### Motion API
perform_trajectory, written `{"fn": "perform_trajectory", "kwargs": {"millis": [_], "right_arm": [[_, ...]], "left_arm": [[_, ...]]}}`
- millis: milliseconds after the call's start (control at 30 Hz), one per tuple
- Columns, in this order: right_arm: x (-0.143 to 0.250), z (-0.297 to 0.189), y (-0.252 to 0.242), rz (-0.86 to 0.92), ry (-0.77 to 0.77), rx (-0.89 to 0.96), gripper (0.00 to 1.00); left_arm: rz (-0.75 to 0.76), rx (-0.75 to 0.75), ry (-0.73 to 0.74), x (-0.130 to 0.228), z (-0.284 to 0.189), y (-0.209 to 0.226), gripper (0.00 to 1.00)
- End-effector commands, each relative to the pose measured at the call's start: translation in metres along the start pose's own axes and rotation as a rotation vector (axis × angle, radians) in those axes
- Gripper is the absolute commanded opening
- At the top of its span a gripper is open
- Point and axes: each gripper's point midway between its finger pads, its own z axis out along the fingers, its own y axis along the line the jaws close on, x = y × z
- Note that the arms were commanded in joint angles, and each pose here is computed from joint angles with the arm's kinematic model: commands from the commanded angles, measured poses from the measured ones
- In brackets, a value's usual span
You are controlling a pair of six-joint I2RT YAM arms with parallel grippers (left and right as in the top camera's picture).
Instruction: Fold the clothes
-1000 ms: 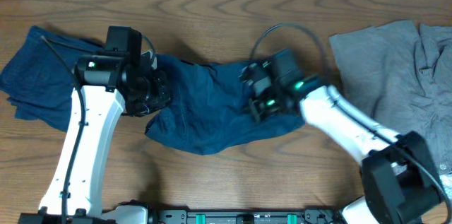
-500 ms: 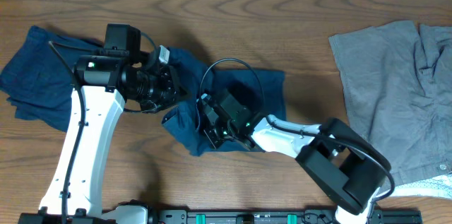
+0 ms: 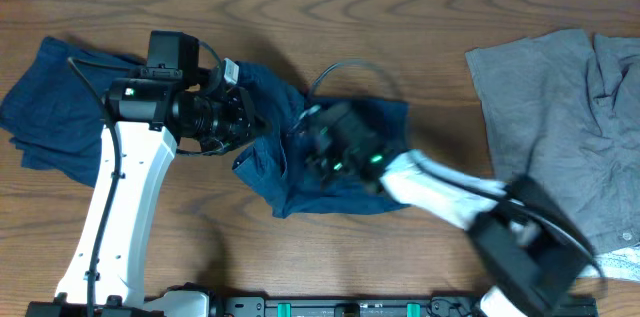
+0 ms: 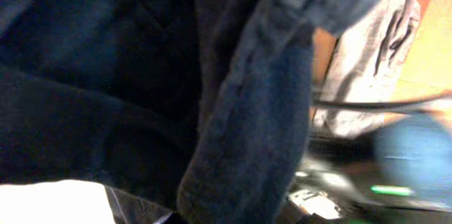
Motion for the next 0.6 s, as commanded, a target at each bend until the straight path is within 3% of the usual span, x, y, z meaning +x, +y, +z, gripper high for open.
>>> {"fn": "perform_trajectory", "kwargs": {"millis": [0,233,567], "right_arm": [[-0.027,-0.044,-0.041,0.039,-0.087,0.129,0.12],[0.033,-0.076,-0.127,0.267,0.119,0.352,0.12],[0.092,-0.055,-0.159,0.318,0.255,0.417,0.13]], "left_arm": [[0.02,0.006,-0.034,-0.007,-0.004,-0.005,0.06],[0.047,0.01,-0.007,-0.011,0.016,-0.012,0.06],[0.147,0.057,0.058,-0.005,0.08,-0.056,0.06]]}}
